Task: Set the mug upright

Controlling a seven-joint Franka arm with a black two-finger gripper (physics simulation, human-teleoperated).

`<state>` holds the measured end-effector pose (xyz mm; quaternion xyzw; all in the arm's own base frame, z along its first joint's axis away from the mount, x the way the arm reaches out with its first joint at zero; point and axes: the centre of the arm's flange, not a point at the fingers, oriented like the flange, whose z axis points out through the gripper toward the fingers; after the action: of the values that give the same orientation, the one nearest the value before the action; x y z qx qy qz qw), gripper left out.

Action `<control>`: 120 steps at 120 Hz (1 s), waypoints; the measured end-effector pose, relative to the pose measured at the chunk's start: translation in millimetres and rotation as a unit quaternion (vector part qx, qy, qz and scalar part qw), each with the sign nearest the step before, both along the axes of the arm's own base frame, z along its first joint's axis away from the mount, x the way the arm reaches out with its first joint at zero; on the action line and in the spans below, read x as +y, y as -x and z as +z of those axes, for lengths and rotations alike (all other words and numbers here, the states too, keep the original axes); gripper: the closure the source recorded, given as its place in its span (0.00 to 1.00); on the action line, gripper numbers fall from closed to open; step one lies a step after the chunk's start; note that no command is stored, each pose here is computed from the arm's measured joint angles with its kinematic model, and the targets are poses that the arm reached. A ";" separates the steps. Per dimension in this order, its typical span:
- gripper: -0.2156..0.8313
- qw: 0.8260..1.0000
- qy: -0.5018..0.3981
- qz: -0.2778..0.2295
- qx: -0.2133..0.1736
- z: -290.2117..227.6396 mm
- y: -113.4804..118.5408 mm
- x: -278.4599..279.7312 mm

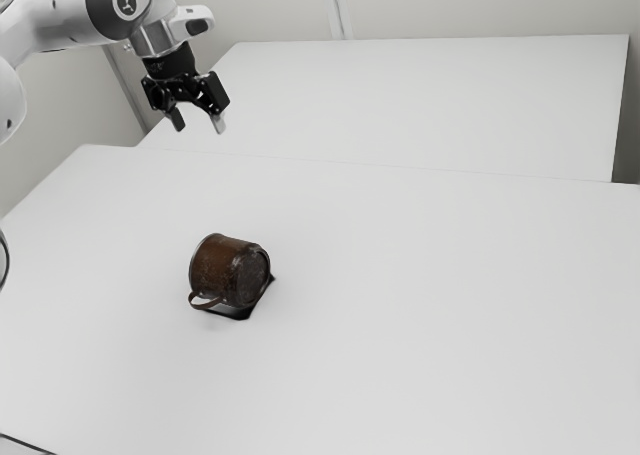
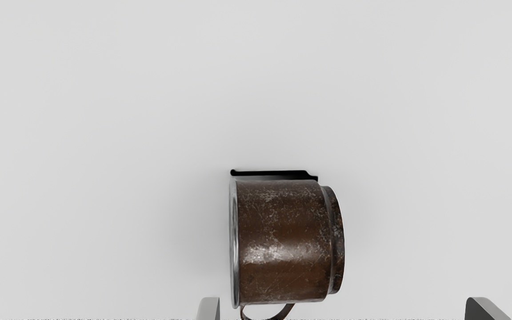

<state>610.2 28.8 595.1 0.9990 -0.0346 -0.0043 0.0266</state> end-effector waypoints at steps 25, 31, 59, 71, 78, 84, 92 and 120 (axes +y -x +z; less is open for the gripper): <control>0.21 1.000 0.001 0.001 0.009 -4.6 2.0 -0.4; 0.21 1.000 0.001 0.001 0.012 -5.9 4.4 -0.4; 0.21 0.997 0.063 0.033 0.031 -21.4 17.6 34.2; 0.21 0.991 0.119 0.054 0.040 -38.5 23.9 64.7; 0.21 0.986 0.151 0.058 0.045 -50.6 26.7 75.8; 0.21 0.980 0.180 0.061 0.051 -63.9 29.3 84.2; 0.21 0.972 0.217 0.066 0.055 -82.8 31.6 97.9; 0.21 0.942 0.317 0.082 0.070 -160.1 46.6 140.2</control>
<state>563.7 169.0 435.0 0.9355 0.0494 -0.0611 0.3444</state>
